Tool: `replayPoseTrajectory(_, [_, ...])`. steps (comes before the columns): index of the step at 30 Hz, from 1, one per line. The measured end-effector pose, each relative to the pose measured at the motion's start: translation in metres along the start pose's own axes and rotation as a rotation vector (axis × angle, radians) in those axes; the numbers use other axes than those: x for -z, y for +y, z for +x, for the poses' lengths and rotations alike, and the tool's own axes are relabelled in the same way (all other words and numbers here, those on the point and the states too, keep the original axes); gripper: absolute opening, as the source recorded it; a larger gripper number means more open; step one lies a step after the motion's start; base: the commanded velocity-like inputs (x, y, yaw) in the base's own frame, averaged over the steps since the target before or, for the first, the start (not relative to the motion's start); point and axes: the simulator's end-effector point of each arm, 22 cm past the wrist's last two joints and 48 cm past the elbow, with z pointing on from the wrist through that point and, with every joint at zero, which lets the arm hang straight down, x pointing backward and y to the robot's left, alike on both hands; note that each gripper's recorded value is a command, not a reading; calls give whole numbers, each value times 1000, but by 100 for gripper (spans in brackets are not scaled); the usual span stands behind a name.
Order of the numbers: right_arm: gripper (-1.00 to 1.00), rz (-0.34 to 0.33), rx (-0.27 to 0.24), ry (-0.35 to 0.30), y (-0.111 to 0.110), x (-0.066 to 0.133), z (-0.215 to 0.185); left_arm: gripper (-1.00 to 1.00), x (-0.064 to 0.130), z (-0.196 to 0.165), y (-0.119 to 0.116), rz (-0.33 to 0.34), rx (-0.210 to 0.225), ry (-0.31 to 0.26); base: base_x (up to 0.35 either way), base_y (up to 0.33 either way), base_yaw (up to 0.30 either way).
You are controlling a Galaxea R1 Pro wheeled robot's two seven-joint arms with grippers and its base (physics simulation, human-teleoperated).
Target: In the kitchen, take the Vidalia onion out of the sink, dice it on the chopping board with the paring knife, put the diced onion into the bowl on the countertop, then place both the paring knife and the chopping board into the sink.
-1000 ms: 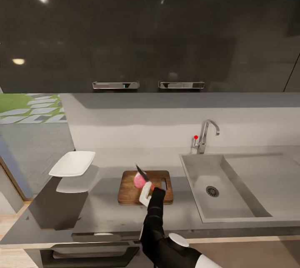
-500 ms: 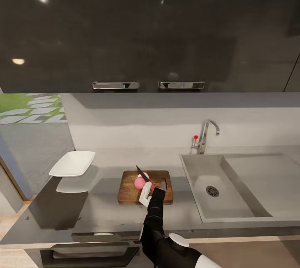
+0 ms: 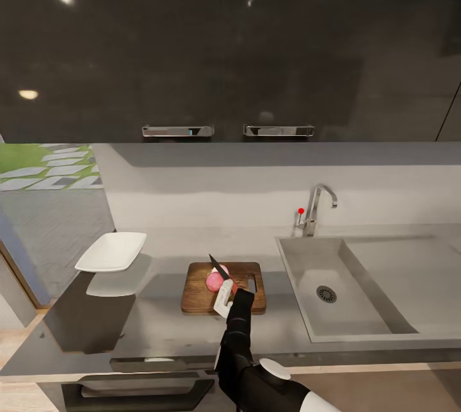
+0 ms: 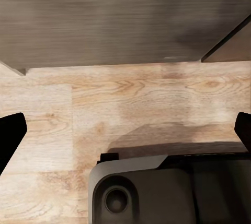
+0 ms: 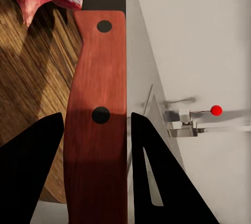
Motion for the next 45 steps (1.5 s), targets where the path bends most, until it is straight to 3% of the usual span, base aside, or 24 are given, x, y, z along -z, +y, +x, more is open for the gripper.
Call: replayPoseTrajectory(45, [-100, -16, 24, -33, 8, 5, -9, 100, 0, 0, 0, 0, 0, -1, 0, 0, 0])
